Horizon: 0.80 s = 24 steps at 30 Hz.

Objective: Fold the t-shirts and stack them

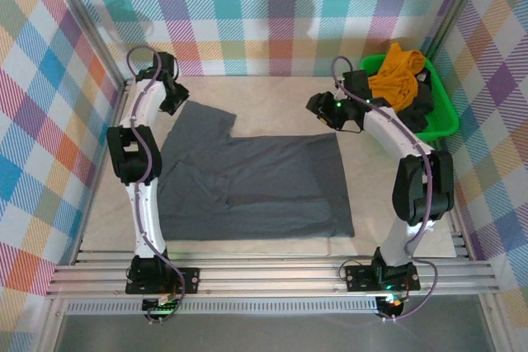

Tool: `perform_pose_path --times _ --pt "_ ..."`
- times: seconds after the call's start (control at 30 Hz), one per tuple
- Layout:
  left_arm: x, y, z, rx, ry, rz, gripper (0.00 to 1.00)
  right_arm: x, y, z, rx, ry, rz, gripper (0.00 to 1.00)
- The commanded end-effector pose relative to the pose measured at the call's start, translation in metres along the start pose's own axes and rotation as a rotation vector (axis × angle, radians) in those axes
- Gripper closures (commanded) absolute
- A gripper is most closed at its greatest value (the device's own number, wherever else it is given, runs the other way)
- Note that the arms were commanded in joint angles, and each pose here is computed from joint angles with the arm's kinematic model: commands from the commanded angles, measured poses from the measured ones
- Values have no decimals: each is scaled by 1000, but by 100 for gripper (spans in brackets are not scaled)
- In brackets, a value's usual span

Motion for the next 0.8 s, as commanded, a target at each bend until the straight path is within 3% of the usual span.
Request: perform_pose_path --times 0.0,0.33,0.5,0.77 --pt "-28 -24 7 -17 -12 -58 53 -1 6 17 -59 1 9 48" --pt "-45 -82 -15 138 -57 -95 42 31 29 -8 -40 -31 23 48" --pt "-29 -91 -29 165 -56 -62 40 39 30 -17 -17 -47 38 48" --pt "17 -108 -34 84 -112 43 41 38 20 -16 -29 -62 67 48"
Point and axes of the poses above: each hand's point on the last joint's axis, 136 mm out from that joint toward the fingers, its own y axis back along the fingers, its own z axis along the line the jaws close on, x = y × z, the point moved 3 cm from there along y, back along the fingers, and after that the axes turned 10 degrees about -y, right-handed, at the moved point
